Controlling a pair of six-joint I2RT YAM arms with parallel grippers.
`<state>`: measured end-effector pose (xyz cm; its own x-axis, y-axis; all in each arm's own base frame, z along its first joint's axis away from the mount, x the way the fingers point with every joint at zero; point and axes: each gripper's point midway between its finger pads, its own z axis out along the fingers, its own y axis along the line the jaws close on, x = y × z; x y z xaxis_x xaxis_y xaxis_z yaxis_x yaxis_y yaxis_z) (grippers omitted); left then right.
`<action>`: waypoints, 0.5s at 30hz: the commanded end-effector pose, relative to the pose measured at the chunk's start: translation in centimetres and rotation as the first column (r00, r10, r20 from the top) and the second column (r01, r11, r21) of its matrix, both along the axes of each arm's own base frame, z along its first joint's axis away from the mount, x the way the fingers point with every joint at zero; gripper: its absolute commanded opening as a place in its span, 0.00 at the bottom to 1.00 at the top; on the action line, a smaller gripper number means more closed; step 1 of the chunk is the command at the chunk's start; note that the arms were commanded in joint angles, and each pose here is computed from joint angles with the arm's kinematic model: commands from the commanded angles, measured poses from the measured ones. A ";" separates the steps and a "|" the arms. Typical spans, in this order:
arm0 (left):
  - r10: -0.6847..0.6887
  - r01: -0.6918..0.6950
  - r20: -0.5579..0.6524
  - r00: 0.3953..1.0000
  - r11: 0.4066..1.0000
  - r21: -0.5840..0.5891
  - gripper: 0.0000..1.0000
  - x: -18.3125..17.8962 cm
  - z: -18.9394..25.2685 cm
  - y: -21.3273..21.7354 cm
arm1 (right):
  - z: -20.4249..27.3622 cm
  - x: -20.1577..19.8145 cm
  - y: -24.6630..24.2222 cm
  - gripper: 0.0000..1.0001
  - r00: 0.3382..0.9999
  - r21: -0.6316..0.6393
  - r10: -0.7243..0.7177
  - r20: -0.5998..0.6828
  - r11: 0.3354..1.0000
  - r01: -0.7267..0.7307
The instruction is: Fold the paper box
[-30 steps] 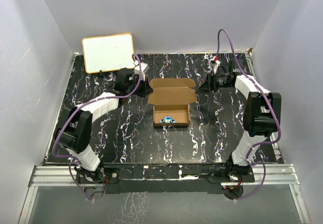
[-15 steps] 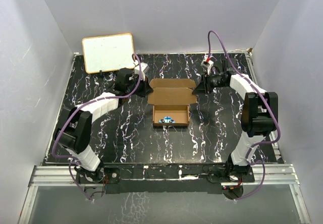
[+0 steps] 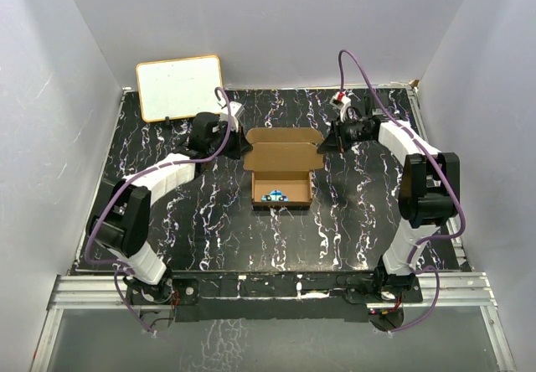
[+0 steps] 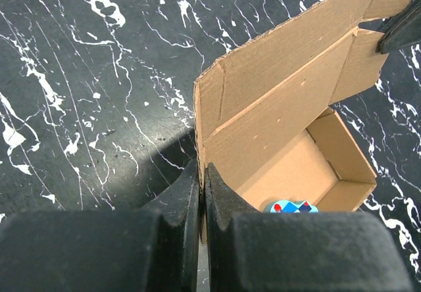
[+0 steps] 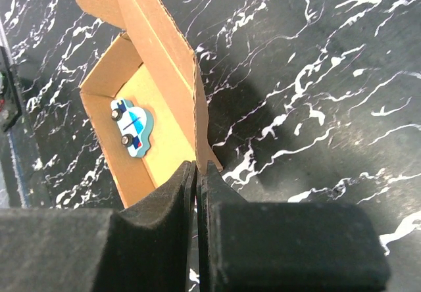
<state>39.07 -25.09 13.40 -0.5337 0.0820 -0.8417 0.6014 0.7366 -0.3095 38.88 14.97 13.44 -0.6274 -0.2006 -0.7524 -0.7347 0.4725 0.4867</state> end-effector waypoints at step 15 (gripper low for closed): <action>0.223 -0.211 0.206 0.953 0.974 -0.081 0.00 6.3 5.9 -0.2 | 7.3 8.8 1.6 0.08 0.884 -0.035 -0.175 0.434 0.977 0.210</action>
